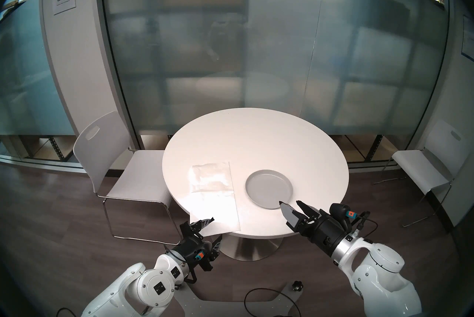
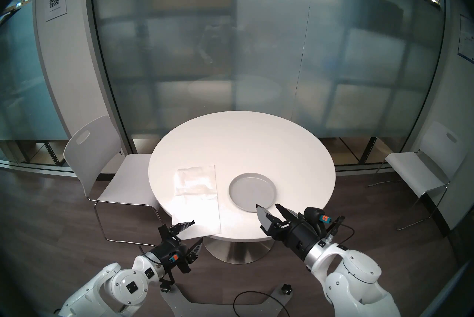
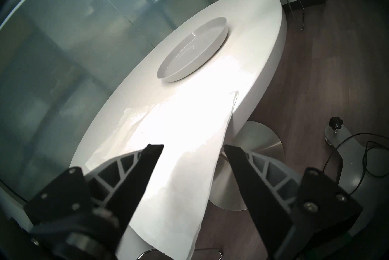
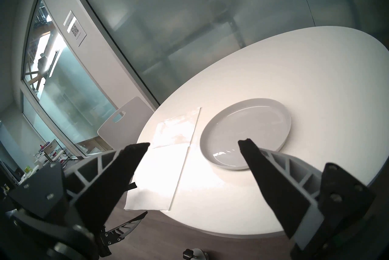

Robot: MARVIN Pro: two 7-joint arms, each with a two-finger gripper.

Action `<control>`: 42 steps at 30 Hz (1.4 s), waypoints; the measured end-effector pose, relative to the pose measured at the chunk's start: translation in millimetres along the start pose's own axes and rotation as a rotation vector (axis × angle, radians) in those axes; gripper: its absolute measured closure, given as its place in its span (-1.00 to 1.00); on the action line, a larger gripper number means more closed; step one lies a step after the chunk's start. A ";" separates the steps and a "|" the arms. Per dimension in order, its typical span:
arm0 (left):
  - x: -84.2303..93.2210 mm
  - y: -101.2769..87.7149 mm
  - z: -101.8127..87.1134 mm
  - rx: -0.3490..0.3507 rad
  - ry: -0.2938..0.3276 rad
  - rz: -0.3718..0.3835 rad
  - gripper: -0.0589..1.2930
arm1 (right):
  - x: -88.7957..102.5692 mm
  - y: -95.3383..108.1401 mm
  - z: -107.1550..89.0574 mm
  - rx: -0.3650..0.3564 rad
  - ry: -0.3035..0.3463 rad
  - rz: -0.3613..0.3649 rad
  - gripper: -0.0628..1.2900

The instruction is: Fold the napkin in half twice and place it beside the plate

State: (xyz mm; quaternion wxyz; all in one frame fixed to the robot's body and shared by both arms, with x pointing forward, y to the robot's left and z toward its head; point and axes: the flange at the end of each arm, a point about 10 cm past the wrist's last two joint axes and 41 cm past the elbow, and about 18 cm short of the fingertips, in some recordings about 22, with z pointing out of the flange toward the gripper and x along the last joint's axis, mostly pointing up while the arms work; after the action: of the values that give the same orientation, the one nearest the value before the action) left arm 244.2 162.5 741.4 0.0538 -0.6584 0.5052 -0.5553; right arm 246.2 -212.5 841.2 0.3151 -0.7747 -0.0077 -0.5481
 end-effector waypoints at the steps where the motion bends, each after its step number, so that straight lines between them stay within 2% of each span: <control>1: -0.8 0.1 0.3 -0.001 0.001 0.007 -0.37 | 0.0 -0.1 0.3 0.000 0.000 0.001 -0.90; 17: -8.5 -3.0 4.5 0.009 0.009 0.056 -0.35 | 0.3 -3.2 6.0 0.014 -0.003 0.037 -0.90; 27: -10.0 -3.4 6.0 0.014 0.016 0.074 -0.23 | 3.7 -2.1 6.9 0.007 -0.003 0.047 -0.90; 28: -9.9 -3.5 6.0 0.015 0.017 0.075 -0.20 | 3.9 -2.1 7.1 0.007 -0.003 0.048 -0.90; 31: -9.9 -4.1 5.5 0.018 0.019 0.070 0.28 | 4.6 -2.2 7.6 0.007 -0.001 0.048 -0.90; 37: -8.8 -4.2 2.9 0.022 0.023 0.054 0.36 | 5.3 -2.8 9.0 0.009 0.002 0.049 -0.90; 41: -7.7 -4.1 1.2 0.023 0.025 0.047 0.54 | 5.0 -3.9 10.2 0.013 0.004 0.051 -0.90; 42: -7.5 -4.1 0.9 0.024 0.026 0.045 0.64 | 4.8 -4.2 10.5 0.014 0.004 0.051 -0.90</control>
State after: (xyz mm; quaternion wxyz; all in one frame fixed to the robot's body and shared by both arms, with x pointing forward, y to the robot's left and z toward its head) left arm 248.3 169.5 738.6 0.0677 -0.6389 0.5141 -0.5683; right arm 255.5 -205.5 845.3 0.3345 -0.7714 0.0089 -0.5412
